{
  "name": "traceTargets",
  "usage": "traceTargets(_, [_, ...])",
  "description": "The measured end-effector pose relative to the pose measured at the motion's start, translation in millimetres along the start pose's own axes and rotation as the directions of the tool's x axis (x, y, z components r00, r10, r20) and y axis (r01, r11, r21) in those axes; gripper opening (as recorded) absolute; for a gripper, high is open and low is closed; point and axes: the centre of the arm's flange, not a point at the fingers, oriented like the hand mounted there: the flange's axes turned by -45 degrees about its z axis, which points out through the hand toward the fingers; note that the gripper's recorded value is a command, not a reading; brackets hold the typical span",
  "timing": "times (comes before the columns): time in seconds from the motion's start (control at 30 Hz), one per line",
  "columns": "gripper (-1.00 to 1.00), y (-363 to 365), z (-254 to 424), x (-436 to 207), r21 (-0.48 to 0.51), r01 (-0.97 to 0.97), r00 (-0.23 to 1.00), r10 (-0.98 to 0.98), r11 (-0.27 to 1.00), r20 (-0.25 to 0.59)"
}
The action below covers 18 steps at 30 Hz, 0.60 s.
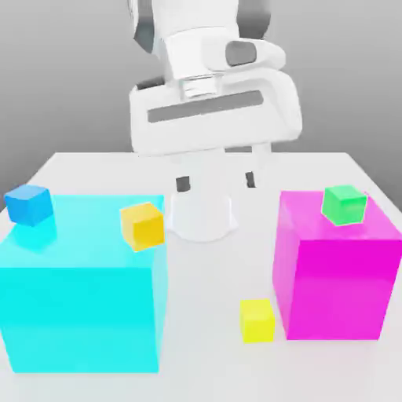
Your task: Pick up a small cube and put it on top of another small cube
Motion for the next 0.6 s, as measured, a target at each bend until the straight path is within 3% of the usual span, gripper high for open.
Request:
traceTargets(0.3, [0.0, 11, 57, 29, 0.003, 0.497, 0.864, -0.494, 0.868, -0.096])
traceTargets(0.6, [0.0, 21, 108, 66, -0.076, 0.862, 0.485, -0.858, 0.502, -0.171])
